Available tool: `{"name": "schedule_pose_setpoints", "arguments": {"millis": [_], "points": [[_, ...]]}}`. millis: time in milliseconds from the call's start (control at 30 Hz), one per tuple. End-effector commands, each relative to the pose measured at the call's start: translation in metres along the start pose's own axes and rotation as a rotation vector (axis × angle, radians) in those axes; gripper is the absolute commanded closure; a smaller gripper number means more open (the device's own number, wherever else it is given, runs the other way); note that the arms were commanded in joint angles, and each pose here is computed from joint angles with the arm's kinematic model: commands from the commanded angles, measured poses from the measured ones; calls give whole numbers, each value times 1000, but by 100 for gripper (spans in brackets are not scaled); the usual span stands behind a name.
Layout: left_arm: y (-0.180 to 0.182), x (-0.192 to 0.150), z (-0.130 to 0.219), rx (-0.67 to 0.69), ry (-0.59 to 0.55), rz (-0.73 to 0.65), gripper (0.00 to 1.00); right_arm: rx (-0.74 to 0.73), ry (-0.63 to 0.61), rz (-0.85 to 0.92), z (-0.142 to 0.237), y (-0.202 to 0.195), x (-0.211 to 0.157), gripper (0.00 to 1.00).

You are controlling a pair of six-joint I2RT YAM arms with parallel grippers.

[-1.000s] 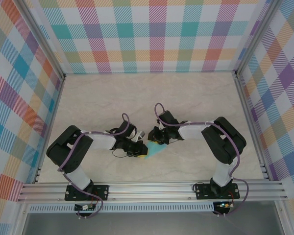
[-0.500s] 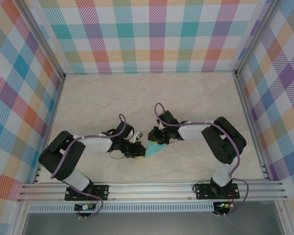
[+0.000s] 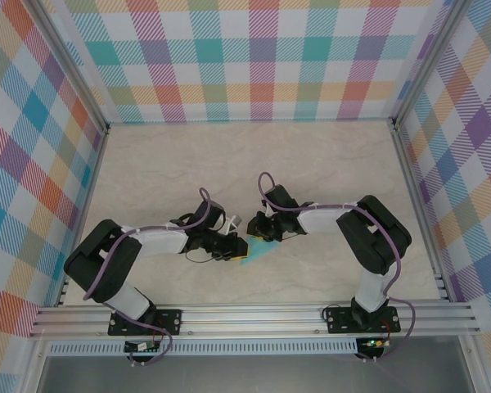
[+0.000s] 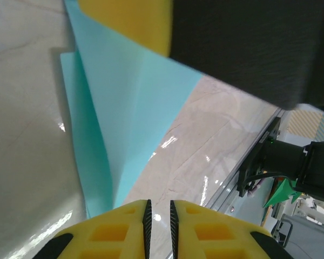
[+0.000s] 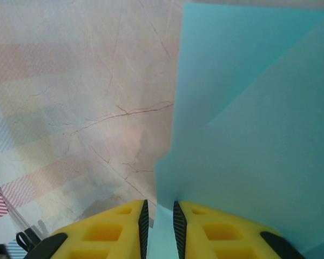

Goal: Fold a paper plane with a square sheet of paper (pick it up from the middle)
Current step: Fourth fold the wing at the center of the table.

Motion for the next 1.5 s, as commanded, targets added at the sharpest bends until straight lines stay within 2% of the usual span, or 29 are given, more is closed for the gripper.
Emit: {"name": "schedule_pose_setpoints", "arguments": {"millis": [0, 167, 467, 633, 767, 867, 1000, 1233, 1467], "points": [[5, -8, -5, -4, 44, 0, 80, -200, 61, -80, -8, -53, -24, 76], [37, -23, -3, 147, 70, 23, 82, -204, 64, -82, -9, -54, -25, 76], [62, -39, 0, 241, 95, 65, 83, -208, 65, -84, -10, -56, -26, 76], [38, -29, 14, 202, 13, 20, 84, -206, 62, -83, -9, -55, -25, 76], [3, -10, 22, 91, -60, -24, 84, -206, 62, -82, -10, -55, -26, 76], [-17, 3, 22, 28, -89, -44, 84, -203, 62, -81, -9, -54, -26, 76], [-26, 14, 12, -24, -69, -41, 83, -204, 63, -82, -10, -54, -26, 76], [-14, 3, -14, -17, 37, -23, 81, -206, 63, -82, -9, -54, -26, 76], [33, -20, -19, 157, 85, 31, 83, -212, 65, -81, -9, -56, -27, 75]]}}
Point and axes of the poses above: each hand's point on the last joint's axis, 136 mm out from that joint toward the fingers, its own z axis back along the fingers, its own y axis along the line the jaws close on, x = y × z, the point moved 3 cm from there along z, back along the fingers, and after that the axes turned 2 degrees about z, right-handed, at the moved point
